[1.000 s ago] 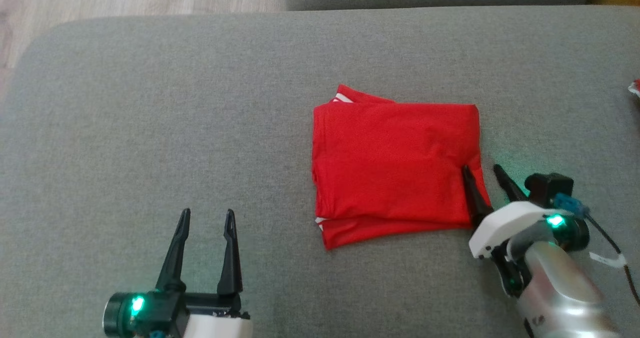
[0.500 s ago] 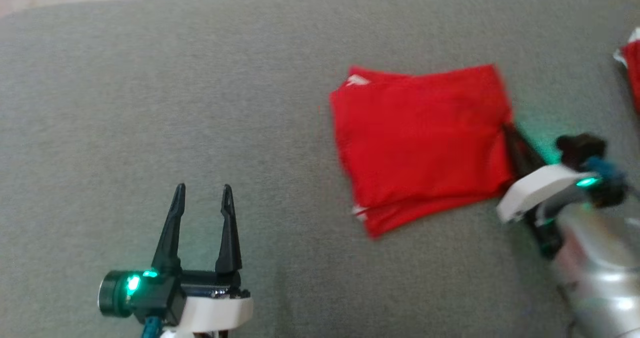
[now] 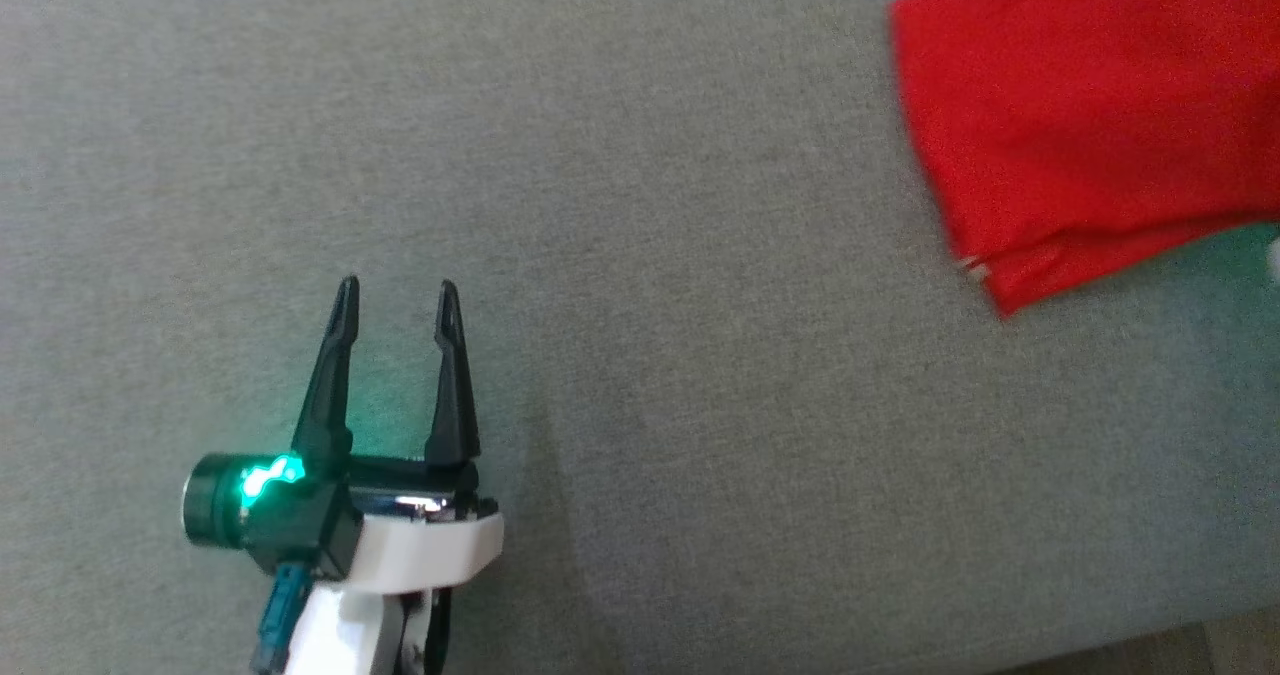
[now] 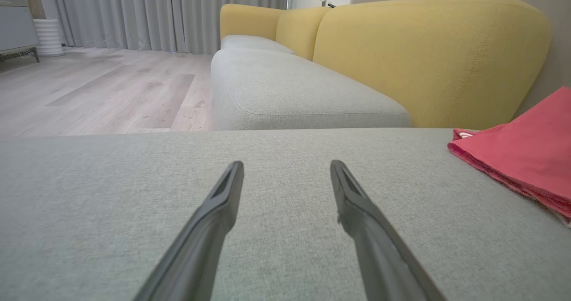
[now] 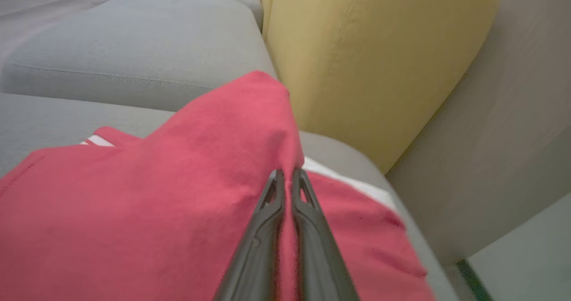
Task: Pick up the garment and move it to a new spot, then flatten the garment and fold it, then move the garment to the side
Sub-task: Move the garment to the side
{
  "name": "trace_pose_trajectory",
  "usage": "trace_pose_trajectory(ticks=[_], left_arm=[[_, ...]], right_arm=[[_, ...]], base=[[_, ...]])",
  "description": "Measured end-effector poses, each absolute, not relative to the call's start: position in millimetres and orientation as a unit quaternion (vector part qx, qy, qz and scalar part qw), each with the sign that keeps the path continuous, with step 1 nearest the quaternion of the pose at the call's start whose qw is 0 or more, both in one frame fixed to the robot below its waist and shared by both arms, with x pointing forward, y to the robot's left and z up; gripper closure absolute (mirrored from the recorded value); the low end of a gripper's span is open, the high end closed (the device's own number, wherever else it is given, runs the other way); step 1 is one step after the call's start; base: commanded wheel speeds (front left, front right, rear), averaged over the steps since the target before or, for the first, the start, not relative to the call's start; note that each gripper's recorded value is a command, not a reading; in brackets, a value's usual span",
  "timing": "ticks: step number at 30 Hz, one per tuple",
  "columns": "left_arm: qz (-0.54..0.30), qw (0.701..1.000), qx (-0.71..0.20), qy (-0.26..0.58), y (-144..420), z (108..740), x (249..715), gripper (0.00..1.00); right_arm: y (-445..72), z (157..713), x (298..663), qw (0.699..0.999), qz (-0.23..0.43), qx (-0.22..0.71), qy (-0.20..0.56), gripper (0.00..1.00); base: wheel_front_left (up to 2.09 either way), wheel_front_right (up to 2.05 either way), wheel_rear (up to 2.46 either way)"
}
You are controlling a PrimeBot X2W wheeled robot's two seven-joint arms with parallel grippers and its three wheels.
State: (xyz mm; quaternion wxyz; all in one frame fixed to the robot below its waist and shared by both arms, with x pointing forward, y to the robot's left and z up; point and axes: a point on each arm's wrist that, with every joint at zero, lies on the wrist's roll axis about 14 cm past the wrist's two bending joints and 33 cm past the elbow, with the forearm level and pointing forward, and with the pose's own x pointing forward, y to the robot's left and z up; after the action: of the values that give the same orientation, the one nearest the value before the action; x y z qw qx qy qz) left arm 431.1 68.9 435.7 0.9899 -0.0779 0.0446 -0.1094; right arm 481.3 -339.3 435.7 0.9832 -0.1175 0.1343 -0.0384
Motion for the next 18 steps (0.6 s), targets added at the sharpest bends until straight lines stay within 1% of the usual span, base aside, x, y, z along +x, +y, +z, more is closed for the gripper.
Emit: trace_pose_trajectory(ticks=[5,6,7,8,9,13,15,18], left_arm=[[-0.12,0.988,-0.086,0.052,59.0,423.6,443.9,0.0],[-0.121,0.987,-0.087,0.055,57.9,421.0,445.6,0.0],[-0.122,0.987,-0.088,0.057,57.1,418.3,446.7,0.0],[-0.122,0.987,-0.089,0.06,56.6,415.6,447.5,0.0],[-0.122,0.987,-0.089,0.064,56.8,412.1,449.2,0.0],[-0.117,0.988,-0.085,0.06,60.6,415.5,449.5,0.0],[-0.115,0.988,-0.082,0.056,62.3,419.7,447.8,0.0],[-0.111,0.99,-0.081,0.043,66.0,432.7,445.4,0.0]], right_arm=[[-389.5,467.6,484.2,0.974,-0.085,-0.17,0.124,1.0],[-399.7,475.6,484.2,0.971,-0.096,-0.181,0.121,0.91],[-409.5,483.6,484.2,0.969,-0.109,-0.189,0.118,0.62],[-418.1,490.2,484.0,0.966,-0.121,-0.195,0.12,0.0],[-423.2,500.5,485.2,0.963,-0.13,-0.206,0.116,0.0],[-410.2,509.4,481.6,0.962,-0.125,-0.22,0.105,0.0],[-395.8,502.8,476.3,0.964,-0.119,-0.211,0.107,0.0],[-357.3,475.9,464.3,0.973,-0.09,-0.171,0.125,0.0]], base=[[0.0,0.0,0.0],[0.0,0.0,0.0],[0.0,0.0,0.0],[0.0,0.0,0.0],[0.0,0.0,0.0],[0.0,0.0,0.0],[0.0,0.0,0.0],[0.0,0.0,0.0]])
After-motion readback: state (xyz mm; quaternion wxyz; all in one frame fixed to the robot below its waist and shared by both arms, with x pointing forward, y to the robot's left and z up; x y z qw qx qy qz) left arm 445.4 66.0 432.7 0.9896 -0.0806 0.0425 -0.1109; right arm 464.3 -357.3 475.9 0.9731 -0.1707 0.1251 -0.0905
